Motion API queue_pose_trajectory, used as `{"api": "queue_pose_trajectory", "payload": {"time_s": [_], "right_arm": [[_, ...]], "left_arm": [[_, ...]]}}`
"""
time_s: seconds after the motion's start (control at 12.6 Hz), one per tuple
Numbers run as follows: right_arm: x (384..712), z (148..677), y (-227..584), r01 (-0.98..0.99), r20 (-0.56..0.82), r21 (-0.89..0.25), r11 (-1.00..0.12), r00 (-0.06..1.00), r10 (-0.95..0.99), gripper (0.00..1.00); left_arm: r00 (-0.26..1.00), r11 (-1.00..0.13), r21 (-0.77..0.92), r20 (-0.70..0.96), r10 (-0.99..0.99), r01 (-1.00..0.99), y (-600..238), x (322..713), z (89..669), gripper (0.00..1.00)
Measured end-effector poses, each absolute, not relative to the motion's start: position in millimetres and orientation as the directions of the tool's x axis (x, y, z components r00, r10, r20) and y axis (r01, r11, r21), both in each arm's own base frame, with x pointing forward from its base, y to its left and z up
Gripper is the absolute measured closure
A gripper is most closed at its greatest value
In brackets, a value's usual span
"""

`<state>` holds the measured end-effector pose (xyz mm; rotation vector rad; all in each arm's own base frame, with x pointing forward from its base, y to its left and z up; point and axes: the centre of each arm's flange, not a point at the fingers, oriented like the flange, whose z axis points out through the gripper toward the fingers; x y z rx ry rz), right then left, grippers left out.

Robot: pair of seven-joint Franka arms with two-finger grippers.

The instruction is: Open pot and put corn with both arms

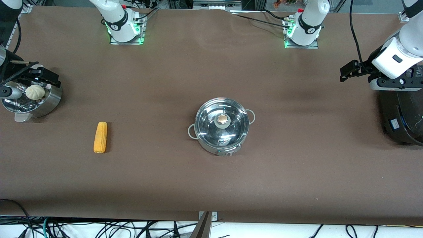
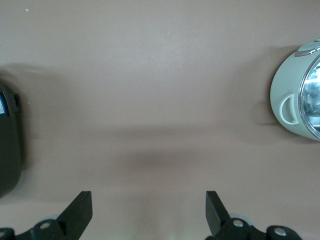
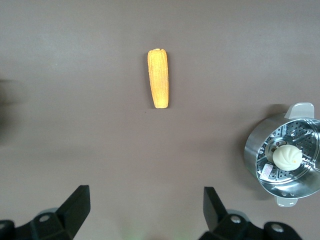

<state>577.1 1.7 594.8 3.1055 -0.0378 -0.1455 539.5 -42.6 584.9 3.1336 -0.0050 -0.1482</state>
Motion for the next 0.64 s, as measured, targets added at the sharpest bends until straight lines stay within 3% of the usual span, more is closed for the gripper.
{"api": "queue_pose_trajectory", "payload": {"time_s": [0.64], "right_arm": [[577.1, 594.8, 1.6, -0.023, -0.093, 0.033, -0.999, 0.995, -0.026, 0.00]], "left_arm": [[0.995, -1.000, 0.006, -0.101, -0.014, -0.013, -48.4, 546.8, 579.8, 0.00]]}}
